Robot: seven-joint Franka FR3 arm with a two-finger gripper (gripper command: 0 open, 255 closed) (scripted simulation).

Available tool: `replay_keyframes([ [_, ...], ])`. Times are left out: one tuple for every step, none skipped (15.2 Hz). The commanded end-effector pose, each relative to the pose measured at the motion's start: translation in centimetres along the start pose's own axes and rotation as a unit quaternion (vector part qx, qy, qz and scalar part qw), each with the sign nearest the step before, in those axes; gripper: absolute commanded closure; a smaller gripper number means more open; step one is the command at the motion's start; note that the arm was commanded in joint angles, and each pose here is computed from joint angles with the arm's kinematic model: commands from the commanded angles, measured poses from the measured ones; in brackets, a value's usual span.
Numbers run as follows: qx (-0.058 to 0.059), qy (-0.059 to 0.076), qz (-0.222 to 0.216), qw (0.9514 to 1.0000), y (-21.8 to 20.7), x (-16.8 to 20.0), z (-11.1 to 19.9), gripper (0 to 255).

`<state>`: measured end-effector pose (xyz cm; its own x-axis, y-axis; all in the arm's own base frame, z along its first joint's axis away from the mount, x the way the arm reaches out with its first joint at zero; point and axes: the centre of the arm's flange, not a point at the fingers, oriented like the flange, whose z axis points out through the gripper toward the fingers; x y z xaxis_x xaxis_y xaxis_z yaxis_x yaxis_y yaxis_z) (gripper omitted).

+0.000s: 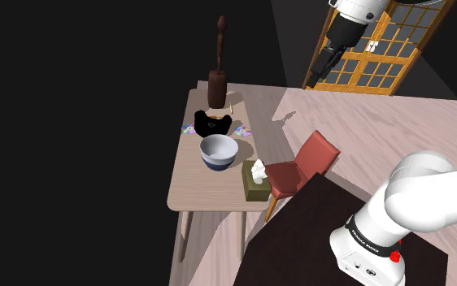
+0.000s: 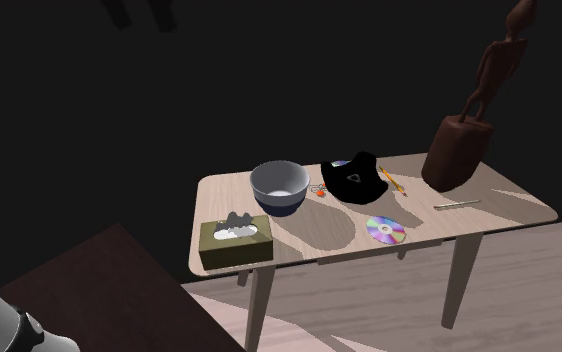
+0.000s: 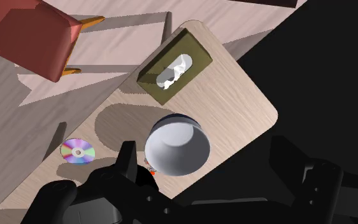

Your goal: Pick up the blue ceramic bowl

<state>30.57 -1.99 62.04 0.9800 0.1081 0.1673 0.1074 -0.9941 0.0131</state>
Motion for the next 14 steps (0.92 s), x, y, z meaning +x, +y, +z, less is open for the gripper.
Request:
replay_keyframes([
  [0.000, 0.000, 0.000, 1.0000, 0.0, 0.0, 0.0, 0],
  [-0.002, 0.000, 0.000, 1.0000, -0.4, 0.6, 1.1, 0],
  [-0.005, 0.000, 0.000, 1.0000, -0.8, 1.2, 2.3, 0],
  [-0.007, 0.000, 0.001, 1.0000, -1.2, 1.8, 3.4, 0],
  [-0.009, 0.000, 0.001, 1.0000, -1.6, 2.4, 4.5, 0],
  [-0.012, 0.000, 0.001, 0.9999, -2.0, 3.0, 5.6, 0],
  [-0.014, 0.000, 0.001, 0.9999, -2.4, 3.6, 6.8, 0],
  [-0.017, 0.000, 0.002, 0.9999, -2.8, 4.2, 7.9, 0],
  [-0.019, 0.000, 0.002, 0.9998, -3.1, 4.8, 9.0, 0],
  [-0.021, 0.000, 0.002, 0.9998, -3.5, 5.4, 10.2, 0],
  [-0.024, 0.001, 0.002, 0.9997, -3.9, 6.0, 11.3, 0],
  [-0.026, 0.001, 0.002, 0.9997, -4.2, 6.6, 12.5, 0],
  [-0.028, 0.001, 0.003, 0.9996, -4.6, 7.2, 13.6, 0],
  [-0.031, 0.001, 0.003, 0.9995, -4.9, 7.9, 14.8, 0],
])
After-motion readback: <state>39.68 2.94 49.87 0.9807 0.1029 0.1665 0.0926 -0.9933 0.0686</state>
